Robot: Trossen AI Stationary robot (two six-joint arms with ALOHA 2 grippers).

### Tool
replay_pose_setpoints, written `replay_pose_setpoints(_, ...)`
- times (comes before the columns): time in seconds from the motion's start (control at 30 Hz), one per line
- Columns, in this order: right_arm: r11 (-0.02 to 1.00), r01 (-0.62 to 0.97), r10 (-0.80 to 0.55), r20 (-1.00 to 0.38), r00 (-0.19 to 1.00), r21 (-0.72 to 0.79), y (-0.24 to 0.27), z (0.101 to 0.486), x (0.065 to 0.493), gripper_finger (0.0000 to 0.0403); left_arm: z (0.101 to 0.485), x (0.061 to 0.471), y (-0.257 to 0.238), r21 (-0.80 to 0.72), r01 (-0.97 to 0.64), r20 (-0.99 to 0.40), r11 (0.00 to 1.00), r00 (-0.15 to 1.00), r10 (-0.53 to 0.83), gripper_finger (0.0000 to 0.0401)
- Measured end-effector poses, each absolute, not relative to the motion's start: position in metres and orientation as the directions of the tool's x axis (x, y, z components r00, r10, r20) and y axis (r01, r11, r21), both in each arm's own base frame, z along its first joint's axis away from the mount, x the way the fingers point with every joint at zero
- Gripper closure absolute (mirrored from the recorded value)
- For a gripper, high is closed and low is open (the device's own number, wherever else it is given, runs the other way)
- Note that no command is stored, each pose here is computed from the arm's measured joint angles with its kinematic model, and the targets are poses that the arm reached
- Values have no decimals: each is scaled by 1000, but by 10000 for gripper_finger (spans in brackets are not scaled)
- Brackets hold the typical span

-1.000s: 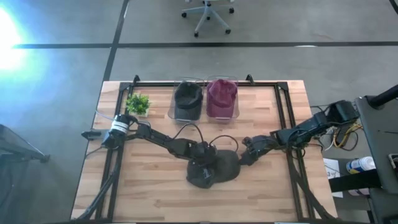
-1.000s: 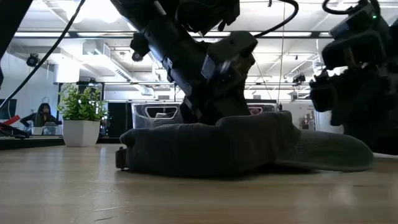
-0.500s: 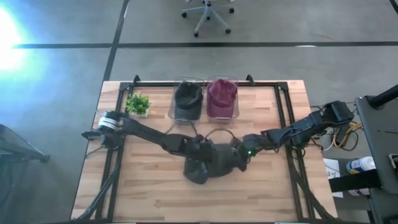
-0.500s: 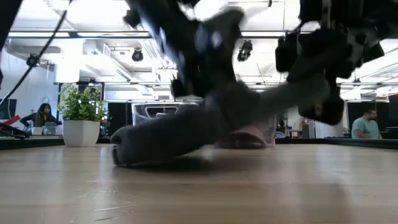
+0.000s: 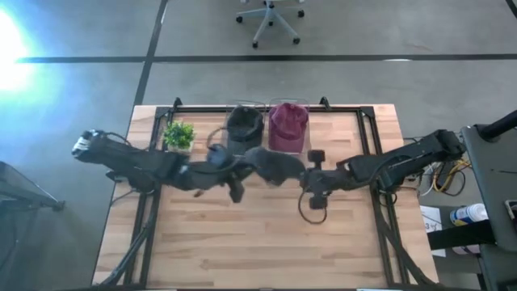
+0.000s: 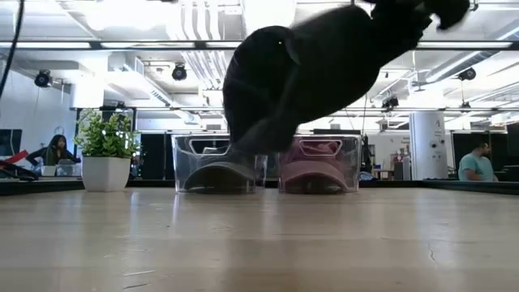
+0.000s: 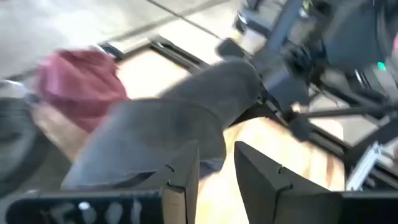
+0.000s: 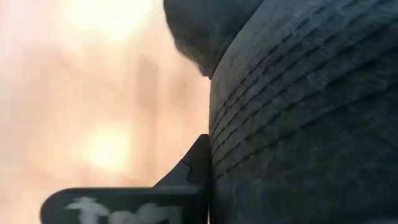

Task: Pick & Place hat
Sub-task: Put the black cap into the left transparent bin

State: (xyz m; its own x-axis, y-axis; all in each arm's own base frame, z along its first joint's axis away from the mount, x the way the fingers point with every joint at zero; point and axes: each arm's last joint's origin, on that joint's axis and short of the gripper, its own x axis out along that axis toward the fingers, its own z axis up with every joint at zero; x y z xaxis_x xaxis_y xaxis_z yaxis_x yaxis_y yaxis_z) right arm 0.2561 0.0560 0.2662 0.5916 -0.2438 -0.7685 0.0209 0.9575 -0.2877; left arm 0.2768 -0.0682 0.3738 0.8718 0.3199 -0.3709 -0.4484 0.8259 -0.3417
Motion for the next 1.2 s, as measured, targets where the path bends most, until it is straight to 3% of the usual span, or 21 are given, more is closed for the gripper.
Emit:
replay_pose_setpoints(0.13,684,-265,-520,-709,477,-680,68,267,258,389,389,256,-69,-369,-498,-304,785,863,404,304)
replay_pose_setpoints(0.23,456,-480,-586,-658,473,-750,85,257,259,389,391,254,-69,-394,-501,-297,771,863,409,305)
replay_pose_setpoints(0.33,359,-568,-561,-657,502,-741,102,250,257,389,383,262,-73,-421,-488,-332,765,868,371,304)
replay_pose_setpoints(0.47,298,-632,-546,-671,502,-715,118,229,250,389,354,289,-82,-443,-468,-443,765,856,267,304)
replay_pose_setpoints(0.67,188,-754,-516,-716,470,-629,138,191,237,389,279,350,-93,-462,-461,-629,757,773,87,305)
replay_pose_setpoints(0.8,102,-786,-493,-717,493,-610,151,181,234,389,241,390,-99,-552,-330,-571,766,819,-60,305)
replay_pose_setpoints(0.93,66,-752,-497,-675,545,-656,159,192,234,390,218,416,-104,-682,-159,-467,714,846,-257,305)
replay_pose_setpoints(1.07,79,-656,-512,-595,619,-751,161,219,239,390,198,424,-106,-677,-188,-511,711,816,-270,305)
replay_pose_setpoints(1.2,117,-578,-512,-548,661,-808,163,235,246,390,203,430,-110,-654,-153,-512,740,810,-285,305)
